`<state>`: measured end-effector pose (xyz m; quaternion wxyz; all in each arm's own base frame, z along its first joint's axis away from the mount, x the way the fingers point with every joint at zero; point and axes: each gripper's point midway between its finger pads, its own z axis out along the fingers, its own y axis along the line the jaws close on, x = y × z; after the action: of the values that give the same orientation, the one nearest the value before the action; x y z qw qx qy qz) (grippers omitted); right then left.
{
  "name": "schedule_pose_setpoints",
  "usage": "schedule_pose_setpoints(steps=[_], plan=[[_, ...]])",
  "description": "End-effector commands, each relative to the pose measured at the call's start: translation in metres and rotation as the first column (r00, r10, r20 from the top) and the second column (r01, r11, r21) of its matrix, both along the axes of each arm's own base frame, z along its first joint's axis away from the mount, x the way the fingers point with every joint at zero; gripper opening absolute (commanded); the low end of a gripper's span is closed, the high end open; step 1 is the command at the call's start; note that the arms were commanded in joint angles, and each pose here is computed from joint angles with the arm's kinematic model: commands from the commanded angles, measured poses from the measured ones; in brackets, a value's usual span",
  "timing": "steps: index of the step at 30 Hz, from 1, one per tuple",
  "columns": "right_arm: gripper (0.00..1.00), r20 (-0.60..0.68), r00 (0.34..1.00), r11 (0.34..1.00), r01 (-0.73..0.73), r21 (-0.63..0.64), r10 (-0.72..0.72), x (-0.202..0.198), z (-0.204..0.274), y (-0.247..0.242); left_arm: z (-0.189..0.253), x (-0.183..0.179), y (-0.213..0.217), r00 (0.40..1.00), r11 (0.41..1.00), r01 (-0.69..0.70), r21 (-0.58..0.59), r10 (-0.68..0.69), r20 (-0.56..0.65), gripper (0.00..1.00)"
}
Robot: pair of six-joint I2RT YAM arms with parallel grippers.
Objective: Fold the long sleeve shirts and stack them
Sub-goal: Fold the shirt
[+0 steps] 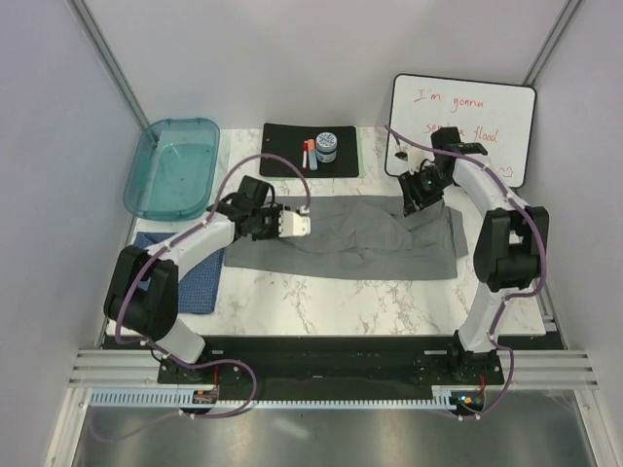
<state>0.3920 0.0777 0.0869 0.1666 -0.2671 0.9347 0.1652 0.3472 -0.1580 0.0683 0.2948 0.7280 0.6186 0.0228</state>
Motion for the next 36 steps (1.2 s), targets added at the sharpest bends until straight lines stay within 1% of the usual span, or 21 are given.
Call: schedule_pose_setpoints(steps=[1, 2, 3, 4, 6, 7, 8, 9, 10, 13, 16, 20, 24, 27, 32, 33, 36], plan=[[0.47, 0.088, 0.996, 0.999, -0.014, 0.038, 0.010, -0.004, 0.039, 0.007, 0.064, 0.028, -0.010, 0.963, 0.923, -0.267, -0.276, 0.248, -0.102, 0.42], [0.42, 0.079, 0.997, 0.998, -0.014, 0.062, 0.009, -0.005, 0.038, 0.012, 0.063, 0.033, -0.008, 0.947, 0.904, -0.319, -0.285, 0.290, -0.141, 0.42], [0.40, 0.065, 0.998, 0.997, -0.015, 0.076, 0.010, -0.007, 0.035, 0.015, 0.075, 0.047, -0.005, 0.930, 0.878, -0.366, -0.309, 0.335, -0.150, 0.42], [0.39, 0.049, 0.999, 0.996, -0.024, 0.087, 0.020, -0.008, 0.030, 0.020, 0.060, 0.044, -0.003, 0.890, 0.849, -0.445, -0.285, 0.384, -0.244, 0.41], [0.37, 0.021, 0.999, 0.993, -0.028, 0.112, 0.026, -0.011, 0.021, 0.027, 0.065, 0.056, -0.001, 0.851, 0.800, -0.513, -0.309, 0.429, -0.303, 0.41], [0.36, 0.007, 1.000, 0.993, -0.031, 0.114, 0.030, -0.012, 0.014, 0.030, 0.052, 0.057, -0.002, 0.810, 0.771, -0.567, -0.290, 0.457, -0.368, 0.41], [0.33, 0.003, 1.000, 0.993, -0.030, 0.113, 0.030, -0.012, 0.009, 0.031, 0.048, 0.052, -0.004, 0.793, 0.765, -0.578, -0.283, 0.444, -0.418, 0.42], [0.32, -0.007, 1.000, 0.993, -0.029, 0.111, 0.030, -0.013, 0.002, 0.031, 0.048, 0.057, -0.003, 0.780, 0.753, -0.593, -0.286, 0.449, -0.435, 0.41], [0.32, -0.030, 0.999, 0.994, -0.029, 0.107, 0.032, -0.014, -0.008, 0.032, 0.037, 0.057, -0.004, 0.757, 0.744, -0.613, -0.265, 0.457, -0.468, 0.41], [0.31, -0.072, 0.997, 0.997, -0.022, 0.070, 0.028, -0.017, -0.035, 0.026, 0.026, 0.059, -0.009, 0.731, 0.742, -0.624, -0.243, 0.444, -0.518, 0.42], [0.30, -0.111, 0.994, 0.999, -0.016, 0.036, 0.020, -0.022, -0.057, 0.019, 0.008, 0.063, -0.011, 0.687, 0.731, -0.652, -0.203, 0.456, -0.566, 0.42], [0.29, -0.130, 0.991, 1.000, -0.015, 0.019, 0.018, -0.027, -0.070, 0.016, -0.009, 0.065, -0.014, 0.615, 0.703, -0.695, -0.149, 0.475, -0.629, 0.42], [0.29, -0.129, 0.991, 1.000, -0.019, 0.014, 0.021, -0.027, -0.071, 0.016, -0.015, 0.065, -0.016, 0.586, 0.687, -0.715, -0.129, 0.488, -0.647, 0.42], [0.29, -0.125, 0.992, 1.000, -0.019, 0.012, 0.020, -0.026, -0.070, 0.016, -0.019, 0.068, -0.009, 0.564, 0.663, -0.742, -0.101, 0.535, -0.630, 0.42], [0.29, -0.133, 0.991, 1.000, -0.021, 0.011, 0.023, -0.027, -0.074, 0.015, -0.022, 0.074, 0.002, 0.534, 0.622, -0.780, -0.066, 0.608, -0.588, 0.45], [0.29, -0.135, 0.991, 1.000, -0.021, 0.011, 0.023, -0.027, -0.075, 0.015, -0.023, 0.075, 0.004, 0.532, 0.619, -0.783, -0.061, 0.616, -0.581, 0.47], [0.29, -0.136, 0.990, 1.000, -0.022, 0.013, 0.023, -0.028, -0.075, 0.016, -0.023, 0.076, 0.003, 0.529, 0.616, -0.785, -0.065, 0.610, -0.590, 0.49]])
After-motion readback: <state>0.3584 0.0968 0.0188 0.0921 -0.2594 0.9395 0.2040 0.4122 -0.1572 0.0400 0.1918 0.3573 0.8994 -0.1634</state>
